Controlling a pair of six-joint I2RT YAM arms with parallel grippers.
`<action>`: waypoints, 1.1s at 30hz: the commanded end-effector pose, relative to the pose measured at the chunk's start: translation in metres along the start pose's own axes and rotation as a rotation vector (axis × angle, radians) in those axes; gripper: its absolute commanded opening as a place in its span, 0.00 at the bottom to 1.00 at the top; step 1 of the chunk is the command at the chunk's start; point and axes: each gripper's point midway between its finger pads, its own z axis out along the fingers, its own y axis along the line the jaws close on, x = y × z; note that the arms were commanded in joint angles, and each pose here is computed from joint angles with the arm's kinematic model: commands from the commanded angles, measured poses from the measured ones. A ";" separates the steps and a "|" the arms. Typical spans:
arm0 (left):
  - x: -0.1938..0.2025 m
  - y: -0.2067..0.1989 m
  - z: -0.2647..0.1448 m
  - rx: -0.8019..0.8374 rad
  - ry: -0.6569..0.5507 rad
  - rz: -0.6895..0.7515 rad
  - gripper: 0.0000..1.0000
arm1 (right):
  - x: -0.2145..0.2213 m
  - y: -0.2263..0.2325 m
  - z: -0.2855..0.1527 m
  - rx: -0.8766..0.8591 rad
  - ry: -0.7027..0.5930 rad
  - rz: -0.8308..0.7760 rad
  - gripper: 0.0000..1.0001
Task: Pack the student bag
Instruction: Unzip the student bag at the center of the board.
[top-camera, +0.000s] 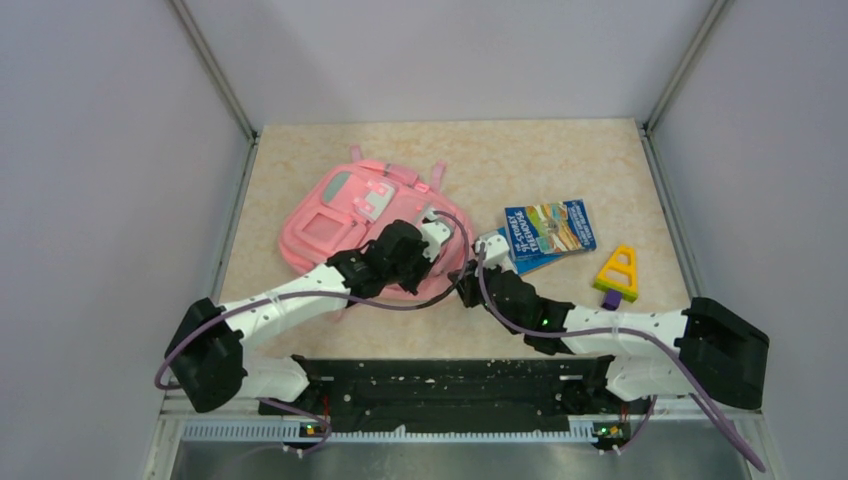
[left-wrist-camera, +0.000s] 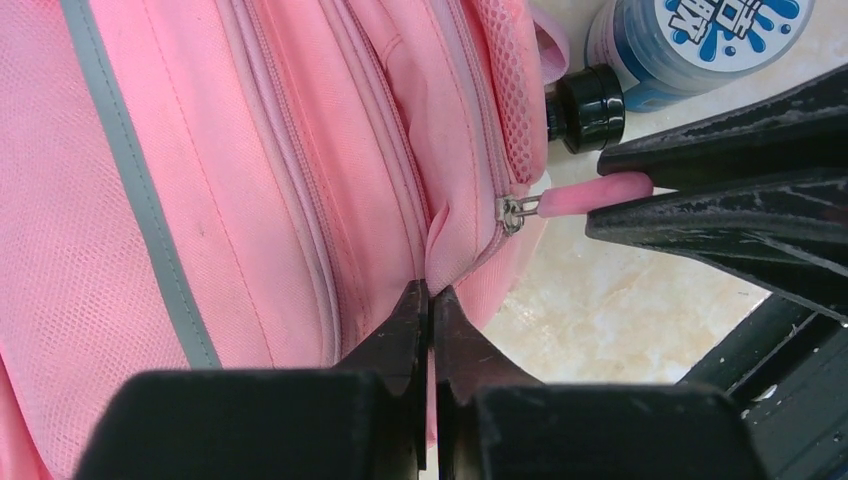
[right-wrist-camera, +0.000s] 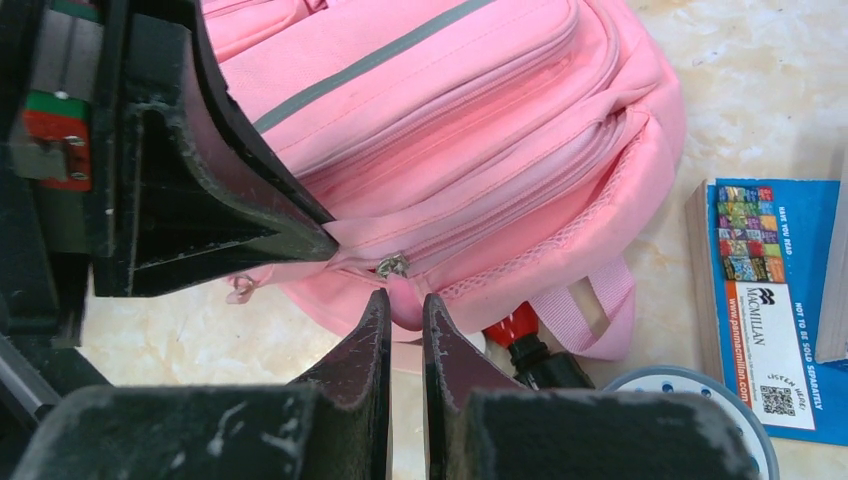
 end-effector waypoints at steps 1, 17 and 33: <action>-0.030 0.007 -0.018 -0.034 -0.093 -0.007 0.00 | -0.020 -0.007 0.008 0.062 -0.072 0.002 0.00; -0.052 0.034 -0.064 -0.178 -0.228 0.037 0.00 | -0.062 -0.041 0.015 0.295 -0.171 -0.034 0.00; -0.078 0.078 -0.142 -0.428 -0.509 -0.027 0.00 | -0.086 -0.055 0.055 0.278 -0.148 -0.058 0.00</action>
